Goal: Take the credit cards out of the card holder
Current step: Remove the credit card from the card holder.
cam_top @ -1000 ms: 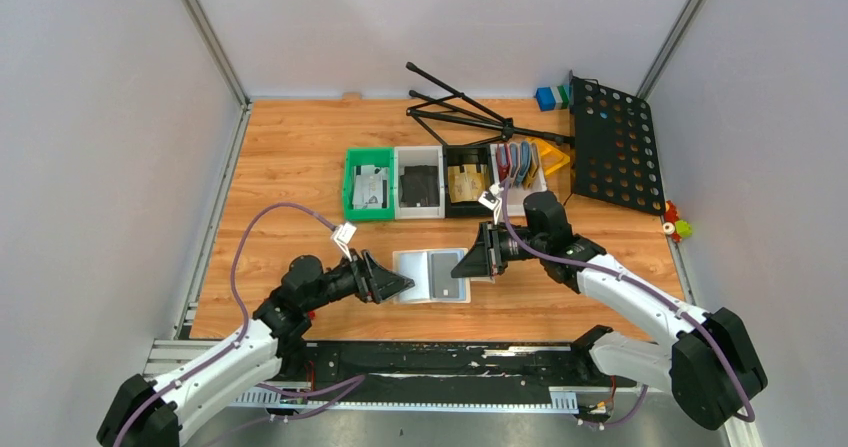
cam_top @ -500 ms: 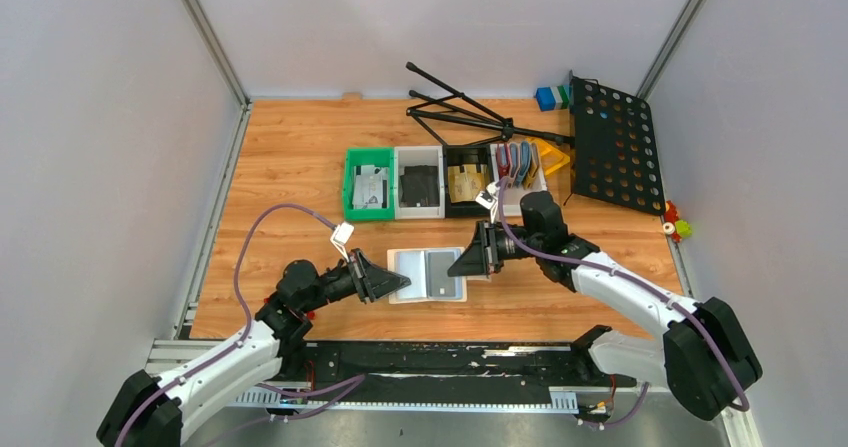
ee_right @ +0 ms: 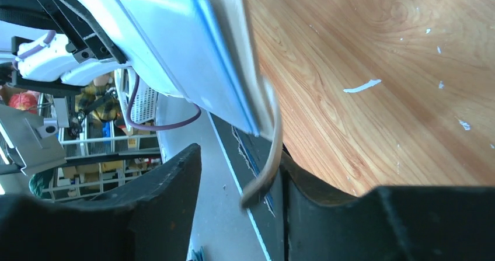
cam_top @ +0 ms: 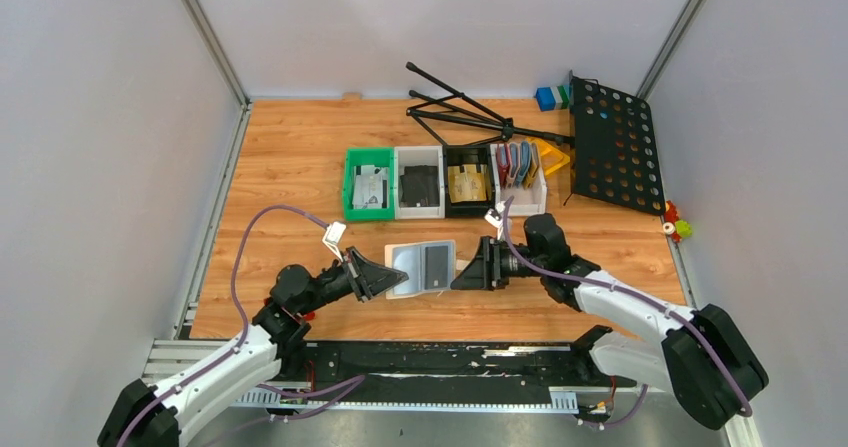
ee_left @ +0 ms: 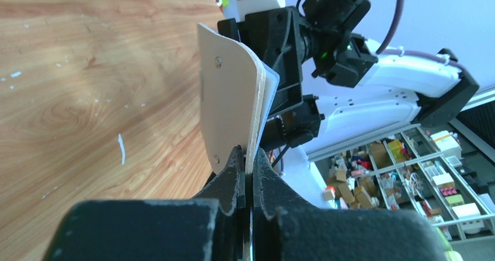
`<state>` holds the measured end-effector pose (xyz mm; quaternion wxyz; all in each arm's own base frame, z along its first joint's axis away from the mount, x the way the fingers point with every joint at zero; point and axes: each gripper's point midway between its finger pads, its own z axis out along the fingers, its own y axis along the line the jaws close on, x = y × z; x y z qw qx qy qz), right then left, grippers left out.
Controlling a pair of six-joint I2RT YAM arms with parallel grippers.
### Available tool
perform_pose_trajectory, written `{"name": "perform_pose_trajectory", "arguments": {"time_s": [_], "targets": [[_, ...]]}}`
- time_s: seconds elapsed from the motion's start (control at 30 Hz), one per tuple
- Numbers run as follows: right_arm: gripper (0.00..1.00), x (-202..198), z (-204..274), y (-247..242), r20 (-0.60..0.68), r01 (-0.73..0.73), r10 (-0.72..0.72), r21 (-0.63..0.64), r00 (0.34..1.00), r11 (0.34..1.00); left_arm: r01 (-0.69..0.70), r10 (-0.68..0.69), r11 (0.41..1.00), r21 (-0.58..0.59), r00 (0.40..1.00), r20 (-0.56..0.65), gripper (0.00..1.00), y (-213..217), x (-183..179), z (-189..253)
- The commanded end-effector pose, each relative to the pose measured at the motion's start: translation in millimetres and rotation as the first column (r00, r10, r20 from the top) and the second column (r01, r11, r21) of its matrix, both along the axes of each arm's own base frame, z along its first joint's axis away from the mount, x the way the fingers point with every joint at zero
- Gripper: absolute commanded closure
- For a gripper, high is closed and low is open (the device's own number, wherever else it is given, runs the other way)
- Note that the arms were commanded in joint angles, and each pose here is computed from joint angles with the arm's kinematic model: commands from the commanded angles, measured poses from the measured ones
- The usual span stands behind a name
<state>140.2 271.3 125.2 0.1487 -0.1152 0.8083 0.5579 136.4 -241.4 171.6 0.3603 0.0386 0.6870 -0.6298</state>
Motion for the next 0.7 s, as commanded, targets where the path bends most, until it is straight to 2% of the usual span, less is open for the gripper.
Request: {"name": "perform_pose_trajectory", "arguments": {"time_s": [0.0,0.1,0.23,0.33,0.37,0.4,0.57,0.67], "targets": [[0.57,9,24,3,0.095,0.045,-0.051,0.072,0.994,0.996,-0.031,0.031,0.999,-0.037,0.999,0.022,1.00,3,3,11],[0.62,8,30,3,0.116,0.040,-0.050,0.084,0.992,0.996,-0.013,0.014,0.999,-0.037,1.000,0.023,1.00,1,1,13],[0.63,10,32,3,0.128,0.044,-0.054,0.077,0.990,0.996,0.030,-0.028,0.998,-0.053,0.999,0.026,1.00,-3,-4,18],[0.40,18,13,-4,0.101,0.106,-0.104,-0.020,0.989,0.994,0.044,-0.041,0.996,-0.075,0.998,0.040,1.00,-4,-5,26],[0.29,20,4,-7,0.090,0.128,-0.123,-0.052,0.988,0.990,0.041,-0.038,0.996,-0.079,0.998,0.041,1.00,-3,-5,28],[0.24,20,-3,-10,0.077,0.140,-0.135,-0.067,0.988,0.988,0.034,-0.030,0.996,-0.085,0.999,0.041,1.00,-3,-4,31],[0.01,15,-7,-9,0.031,0.177,-0.177,0.014,0.984,0.984,-0.014,0.020,0.991,-0.132,0.999,0.042,1.00,2,1,45],[0.00,14,3,-7,0.040,0.189,-0.193,0.086,0.980,0.978,-0.016,0.025,0.984,-0.175,0.999,0.047,1.00,4,0,57]]}}
